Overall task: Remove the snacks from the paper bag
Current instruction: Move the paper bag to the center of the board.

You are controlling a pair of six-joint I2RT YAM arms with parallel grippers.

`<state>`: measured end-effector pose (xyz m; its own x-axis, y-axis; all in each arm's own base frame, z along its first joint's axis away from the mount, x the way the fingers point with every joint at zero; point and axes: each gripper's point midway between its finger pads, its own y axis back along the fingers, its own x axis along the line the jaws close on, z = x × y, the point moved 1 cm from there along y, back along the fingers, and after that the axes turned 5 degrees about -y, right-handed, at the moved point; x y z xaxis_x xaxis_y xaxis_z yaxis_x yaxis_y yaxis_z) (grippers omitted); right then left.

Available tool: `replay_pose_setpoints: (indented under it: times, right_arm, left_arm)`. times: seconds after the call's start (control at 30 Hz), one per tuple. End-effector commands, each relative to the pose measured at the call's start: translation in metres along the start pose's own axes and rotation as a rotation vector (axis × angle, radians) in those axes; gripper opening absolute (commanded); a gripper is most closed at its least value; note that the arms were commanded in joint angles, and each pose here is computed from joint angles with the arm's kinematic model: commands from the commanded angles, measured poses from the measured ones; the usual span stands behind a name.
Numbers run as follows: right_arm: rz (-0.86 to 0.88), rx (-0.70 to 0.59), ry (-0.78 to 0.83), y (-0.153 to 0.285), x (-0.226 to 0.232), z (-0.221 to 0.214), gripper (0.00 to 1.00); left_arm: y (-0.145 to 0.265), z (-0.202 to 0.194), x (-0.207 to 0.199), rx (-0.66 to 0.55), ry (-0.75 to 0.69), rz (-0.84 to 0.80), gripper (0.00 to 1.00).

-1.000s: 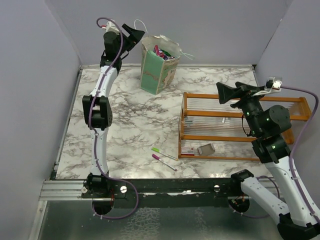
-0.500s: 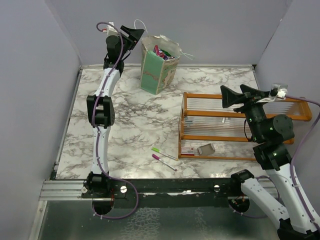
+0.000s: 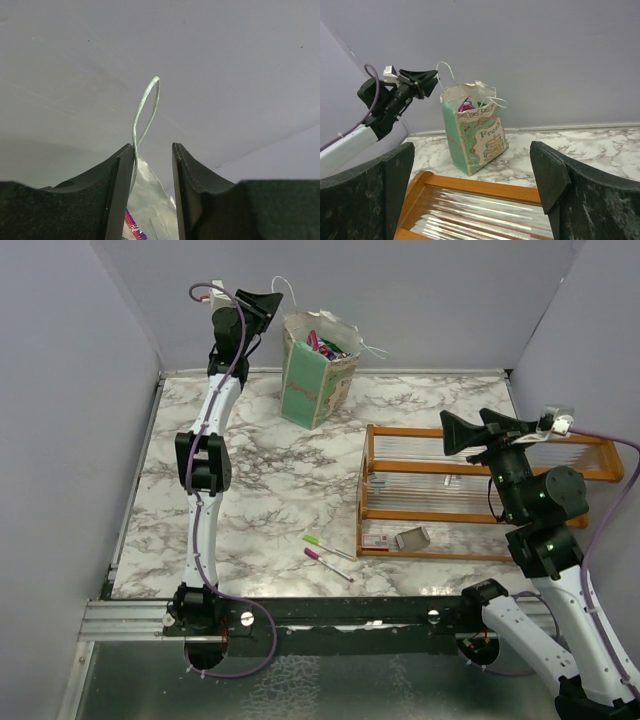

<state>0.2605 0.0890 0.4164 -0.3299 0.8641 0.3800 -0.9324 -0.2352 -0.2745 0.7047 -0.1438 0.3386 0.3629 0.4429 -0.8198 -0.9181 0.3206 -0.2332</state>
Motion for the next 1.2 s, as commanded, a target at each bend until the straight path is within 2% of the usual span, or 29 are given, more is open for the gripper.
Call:
replay_pose_setpoints:
  times: [0.0, 0.17, 0.33, 0.6, 0.73, 0.83, 1.03, 1.17]
  right_arm:
    - [0.002, -0.009, 0.012, 0.002, 0.003, 0.011, 0.99]
    - [-0.004, 0.002, 0.005, 0.001, 0.003, 0.012, 0.99]
    - [0.000, -0.005, 0.003, 0.003, 0.006, 0.018, 0.99]
    - [-0.007, -0.013, 0.015, 0.002, 0.002, 0.014, 0.99]
    - [-0.008, 0.003, 0.014, -0.002, 0.002, 0.010, 0.99]
    - [-0.009, 0.004, 0.014, -0.003, 0.001, 0.009, 0.99]
    - [0.017, 0.026, 0.004, -0.007, 0.006, 0.005, 0.99]
    - [0.046, 0.107, -0.015, -0.016, 0.013, -0.007, 0.99]
  left_arm:
    - [-0.004, 0.005, -0.006, -0.041, 0.011, -0.010, 0.37]
    - [-0.004, 0.010, -0.008, -0.058, 0.021, 0.001, 0.31]
    - [-0.004, -0.005, 0.002, -0.032, 0.030, 0.023, 0.35]
    - [-0.008, -0.010, 0.006, -0.043, 0.036, 0.018, 0.35]
    - [-0.008, -0.008, 0.003, -0.050, 0.029, 0.013, 0.32]
    - [-0.008, -0.005, 0.002, -0.056, 0.019, 0.015, 0.26]
    - [-0.002, 0.011, -0.022, -0.054, 0.000, 0.001, 0.01]
    - [0.012, 0.019, -0.037, -0.017, 0.035, -0.008, 0.00]
